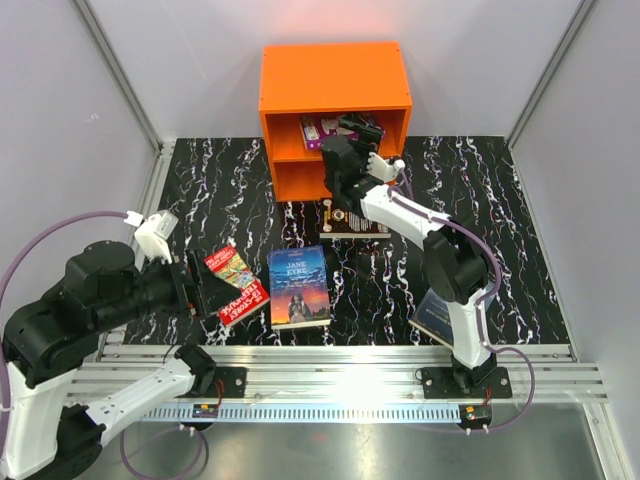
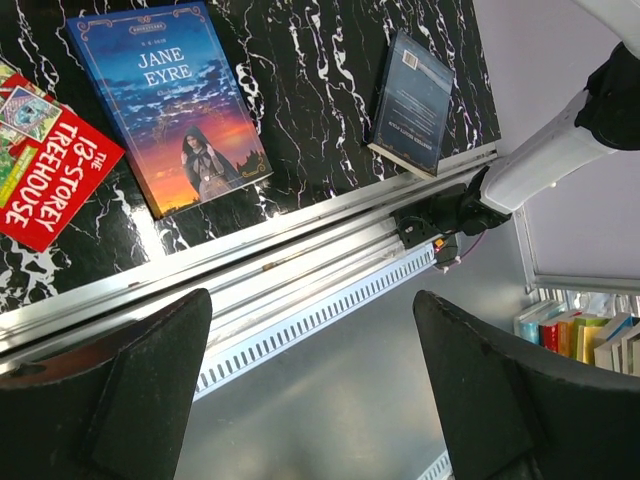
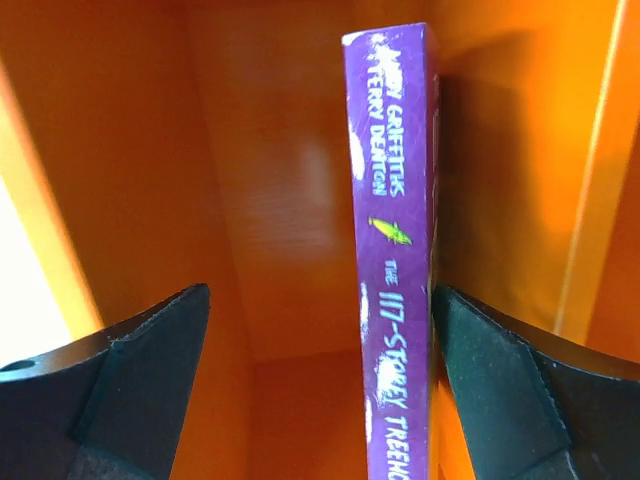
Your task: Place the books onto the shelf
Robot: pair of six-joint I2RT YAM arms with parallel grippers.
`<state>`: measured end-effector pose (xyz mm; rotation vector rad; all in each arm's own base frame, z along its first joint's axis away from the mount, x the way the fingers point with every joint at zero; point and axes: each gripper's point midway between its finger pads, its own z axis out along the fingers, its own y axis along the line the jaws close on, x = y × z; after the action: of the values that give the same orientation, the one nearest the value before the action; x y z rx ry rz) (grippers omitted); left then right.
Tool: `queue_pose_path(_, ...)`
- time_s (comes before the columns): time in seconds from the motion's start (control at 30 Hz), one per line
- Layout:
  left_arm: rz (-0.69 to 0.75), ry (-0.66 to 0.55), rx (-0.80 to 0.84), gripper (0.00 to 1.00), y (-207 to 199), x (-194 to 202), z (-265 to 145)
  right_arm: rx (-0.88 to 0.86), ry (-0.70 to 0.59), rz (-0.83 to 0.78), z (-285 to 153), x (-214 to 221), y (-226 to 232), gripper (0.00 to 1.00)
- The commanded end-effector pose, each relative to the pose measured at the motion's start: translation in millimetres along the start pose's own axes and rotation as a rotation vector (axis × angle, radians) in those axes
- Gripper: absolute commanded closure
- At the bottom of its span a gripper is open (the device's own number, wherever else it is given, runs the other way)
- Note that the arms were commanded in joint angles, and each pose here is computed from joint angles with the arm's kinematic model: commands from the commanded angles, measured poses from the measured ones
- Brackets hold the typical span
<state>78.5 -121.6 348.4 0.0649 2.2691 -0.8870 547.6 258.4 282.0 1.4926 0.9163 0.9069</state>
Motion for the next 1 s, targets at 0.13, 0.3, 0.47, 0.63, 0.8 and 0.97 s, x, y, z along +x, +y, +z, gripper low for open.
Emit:
queue_pose_path(0.13, 0.036, 0.101, -0.088, 0.14, 20.6, 22.3, -9.4, 0.049, 0.15, 0.04, -41.8, -0.9, 3.6, 0.0)
queue_pose_path(0.3, 0.029, 0.11, -0.077, 0.14, 18.4, 22.8, -3.2, 0.124, 0.317, 0.044, -72.6, 15.3, -44.4, 0.0)
queue_pose_path(0.47, 0.004, 0.116, -0.056, 0.14, 13.2, 22.0, 4.3, 0.131, 0.415, 0.059, -85.1, 26.9, -52.2, 0.0)
queue_pose_path(0.63, -0.033, 0.097, -0.061, 0.14, 15.2, 22.6, 5.4, 0.073, 0.387, 0.066, -66.0, 24.9, -27.0, 0.0)
queue_pose_path(0.8, -0.069, 0.083, -0.078, 0.14, 17.0, 21.0, 6.3, 0.054, 0.427, 0.044, -62.7, 35.5, -12.7, 0.0)
queue_pose_path(0.97, -0.115, 0.065, -0.099, 0.14, 21.1, 21.3, 8.4, 0.063, 0.436, 0.062, -39.8, 36.6, -17.4, 0.0)
